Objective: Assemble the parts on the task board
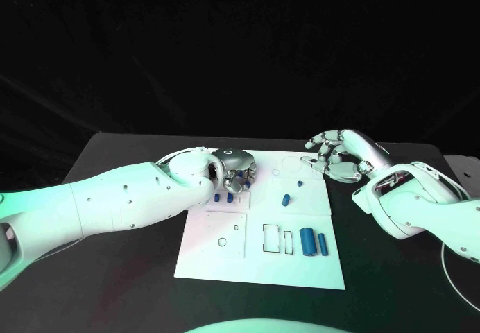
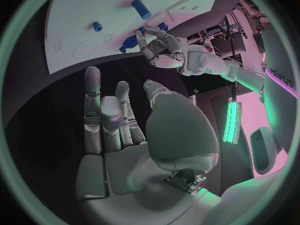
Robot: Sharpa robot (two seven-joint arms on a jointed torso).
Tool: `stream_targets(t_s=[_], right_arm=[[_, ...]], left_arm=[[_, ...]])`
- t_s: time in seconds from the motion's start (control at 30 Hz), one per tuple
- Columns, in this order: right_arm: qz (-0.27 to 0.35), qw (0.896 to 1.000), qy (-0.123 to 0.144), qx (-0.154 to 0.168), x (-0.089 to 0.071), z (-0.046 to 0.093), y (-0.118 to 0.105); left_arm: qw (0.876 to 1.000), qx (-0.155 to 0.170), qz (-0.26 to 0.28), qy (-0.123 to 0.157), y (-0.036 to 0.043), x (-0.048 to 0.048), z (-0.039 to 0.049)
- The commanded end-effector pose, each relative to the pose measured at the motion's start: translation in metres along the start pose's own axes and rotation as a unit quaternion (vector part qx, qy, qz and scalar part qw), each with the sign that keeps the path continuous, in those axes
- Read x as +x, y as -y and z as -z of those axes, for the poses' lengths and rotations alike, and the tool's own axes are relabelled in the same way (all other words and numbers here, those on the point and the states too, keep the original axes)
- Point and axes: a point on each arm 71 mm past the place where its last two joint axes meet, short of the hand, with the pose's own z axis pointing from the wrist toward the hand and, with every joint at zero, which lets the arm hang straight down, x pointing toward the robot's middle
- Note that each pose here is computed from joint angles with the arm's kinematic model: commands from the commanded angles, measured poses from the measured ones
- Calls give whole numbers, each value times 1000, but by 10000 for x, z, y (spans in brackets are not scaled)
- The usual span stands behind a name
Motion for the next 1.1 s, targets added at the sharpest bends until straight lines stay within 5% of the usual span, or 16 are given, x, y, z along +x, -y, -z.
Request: stream_targets(t_s=[0.03,0.47,0.77,1.1], right_arm=[[0,1000,1,-7,2,1,-16],[0,1000,4,-7,-2,5,-11],[1,1000,4,-5,-6,7,-3],[1,1000,3,-5,1,4,0]], left_arm=[[1000,5,8,-4,21,46,12],[999,5,27,29,-3,-139,156],[999,-9,31,35,-104,-251,320],[999,-35,31,20,-295,-238,403]])
